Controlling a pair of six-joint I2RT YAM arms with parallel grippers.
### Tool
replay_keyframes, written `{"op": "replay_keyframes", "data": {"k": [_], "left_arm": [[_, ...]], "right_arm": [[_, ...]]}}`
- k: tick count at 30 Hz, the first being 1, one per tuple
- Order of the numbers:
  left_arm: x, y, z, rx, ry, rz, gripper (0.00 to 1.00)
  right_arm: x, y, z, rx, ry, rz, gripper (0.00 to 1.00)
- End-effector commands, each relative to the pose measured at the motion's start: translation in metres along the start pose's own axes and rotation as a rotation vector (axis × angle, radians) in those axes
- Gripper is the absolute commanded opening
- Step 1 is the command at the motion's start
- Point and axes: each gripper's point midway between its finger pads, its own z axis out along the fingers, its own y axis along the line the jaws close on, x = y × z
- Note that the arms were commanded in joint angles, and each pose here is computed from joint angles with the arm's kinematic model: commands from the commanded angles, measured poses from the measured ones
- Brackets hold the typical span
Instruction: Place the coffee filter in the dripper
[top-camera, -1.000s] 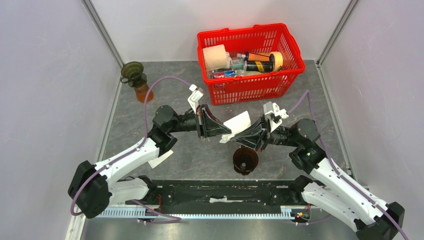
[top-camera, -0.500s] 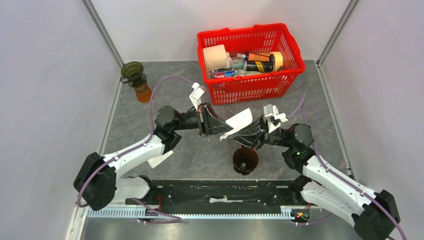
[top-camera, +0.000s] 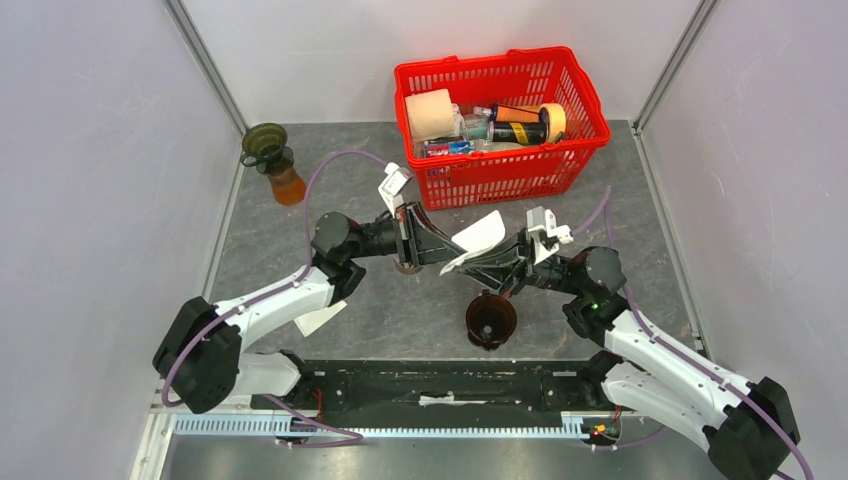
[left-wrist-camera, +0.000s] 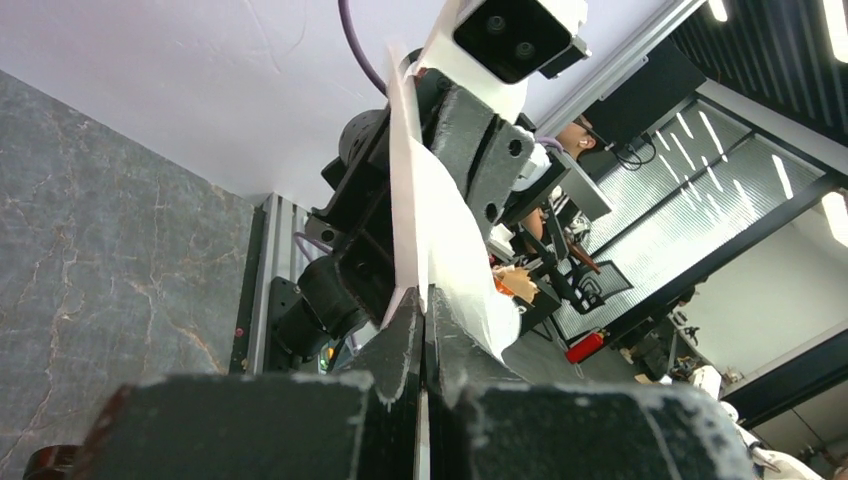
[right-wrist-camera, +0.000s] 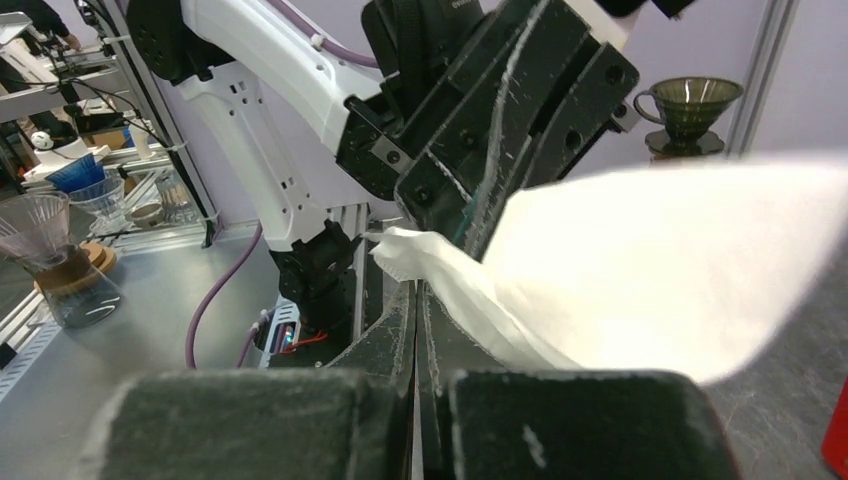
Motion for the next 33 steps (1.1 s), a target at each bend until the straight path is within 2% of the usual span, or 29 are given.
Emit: {"op": "replay_keyframes", "data": {"k": [1, 11, 12, 15, 16, 18, 20, 23, 25, 28, 33], "left_arm": [[0.000, -0.028, 0.000, 0.109, 0.024, 0.012, 0.02], [-0.001, -0.028, 0.002, 0.134, 0.030, -0.005, 0.02], [-0.001, -0.028, 0.003, 0.134, 0.031, -0.003, 0.02], [-0.001, -0.023, 0.003, 0.109, 0.042, 0.011, 0.02], [0.000, -0.020, 0.004, 0.091, 0.044, 0.012, 0.02], [0.001, -0.014, 0.003, 0.047, 0.048, 0.026, 0.02], [0.000, -0.008, 0.001, -0.005, 0.047, 0.069, 0.02], [-0.001, 0.005, -0.004, -0.116, 0.043, 0.121, 0.02], [-0.005, 0.009, -0.008, -0.181, 0.030, 0.159, 0.02], [-0.009, 0.008, -0.012, -0.212, 0.017, 0.190, 0.02], [-0.010, 0.007, -0.012, -0.219, 0.017, 0.194, 0.02]], "right_arm": [[0.018, -0.027, -0.005, 0.135, 0.046, 0.004, 0.00], [0.015, -0.025, -0.014, 0.188, 0.075, 0.034, 0.00], [0.014, -0.027, -0.016, 0.216, 0.082, 0.052, 0.04], [0.021, -0.034, -0.035, 0.351, 0.147, 0.110, 0.49], [0.022, -0.037, -0.043, 0.409, 0.158, 0.128, 0.60], [0.026, -0.047, -0.065, 0.556, 0.172, 0.162, 0.76], [0.031, -0.057, -0.091, 0.713, 0.174, 0.190, 0.97], [0.023, -0.065, -0.127, 0.901, 0.115, 0.185, 0.97], [0.015, -0.062, -0.138, 0.932, 0.081, 0.162, 0.97], [0.006, -0.054, -0.137, 0.902, 0.037, 0.156, 0.97], [0.006, -0.043, -0.115, 0.786, 0.062, 0.203, 0.97]]}}
